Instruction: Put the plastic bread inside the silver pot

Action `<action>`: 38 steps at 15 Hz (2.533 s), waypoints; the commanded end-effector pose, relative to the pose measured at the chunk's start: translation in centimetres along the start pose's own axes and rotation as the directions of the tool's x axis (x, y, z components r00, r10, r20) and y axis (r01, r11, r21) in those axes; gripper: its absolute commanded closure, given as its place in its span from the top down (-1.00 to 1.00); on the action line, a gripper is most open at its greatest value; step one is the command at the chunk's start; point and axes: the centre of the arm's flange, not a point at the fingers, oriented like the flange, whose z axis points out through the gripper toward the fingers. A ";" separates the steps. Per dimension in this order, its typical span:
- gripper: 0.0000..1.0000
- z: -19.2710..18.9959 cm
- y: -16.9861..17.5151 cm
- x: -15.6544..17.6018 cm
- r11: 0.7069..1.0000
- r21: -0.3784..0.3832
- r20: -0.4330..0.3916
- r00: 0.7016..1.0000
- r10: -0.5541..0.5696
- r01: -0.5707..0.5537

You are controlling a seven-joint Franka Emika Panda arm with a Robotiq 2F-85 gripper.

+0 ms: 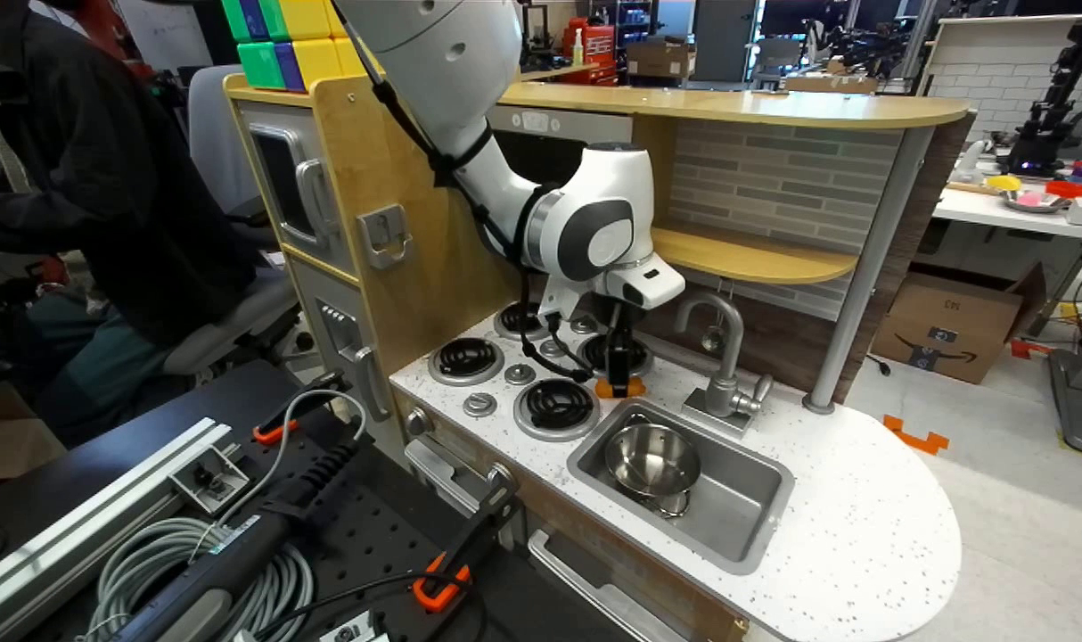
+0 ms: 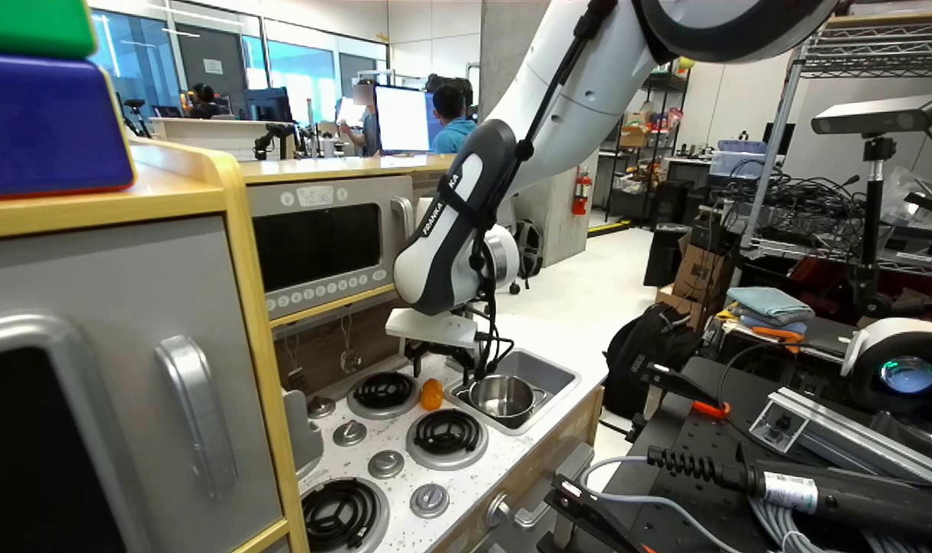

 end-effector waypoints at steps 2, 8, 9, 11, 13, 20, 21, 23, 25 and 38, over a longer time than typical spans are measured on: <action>1.00 1.8 -1.9 1.1 0.994 -0.078 0.050 0.996 0.074 -0.070; 1.00 1.5 -0.3 -0.3 0.996 -0.088 0.039 0.999 0.034 -0.030; 1.00 1.3 0.5 -0.1 0.996 -0.079 0.044 0.998 0.052 -0.048; 1.00 1.4 0.6 -0.1 0.995 -0.082 0.045 0.998 0.052 -0.049; 1.00 1.4 0.9 -0.2 0.997 -0.063 0.021 0.999 0.035 -0.033; 1.00 1.4 2.8 0.7 0.992 0.048 -0.153 0.982 -0.108 0.116; 1.00 1.5 2.9 0.8 0.990 0.059 -0.161 0.980 -0.115 0.126; 1.00 1.8 3.0 0.7 0.986 0.079 -0.157 0.979 -0.131 0.145; 1.00 1.9 2.8 0.2 0.983 0.095 -0.143 0.980 -0.141 0.155; -0.08 3.1 1.0 -2.2 0.980 0.109 -0.053 0.985 -0.163 0.168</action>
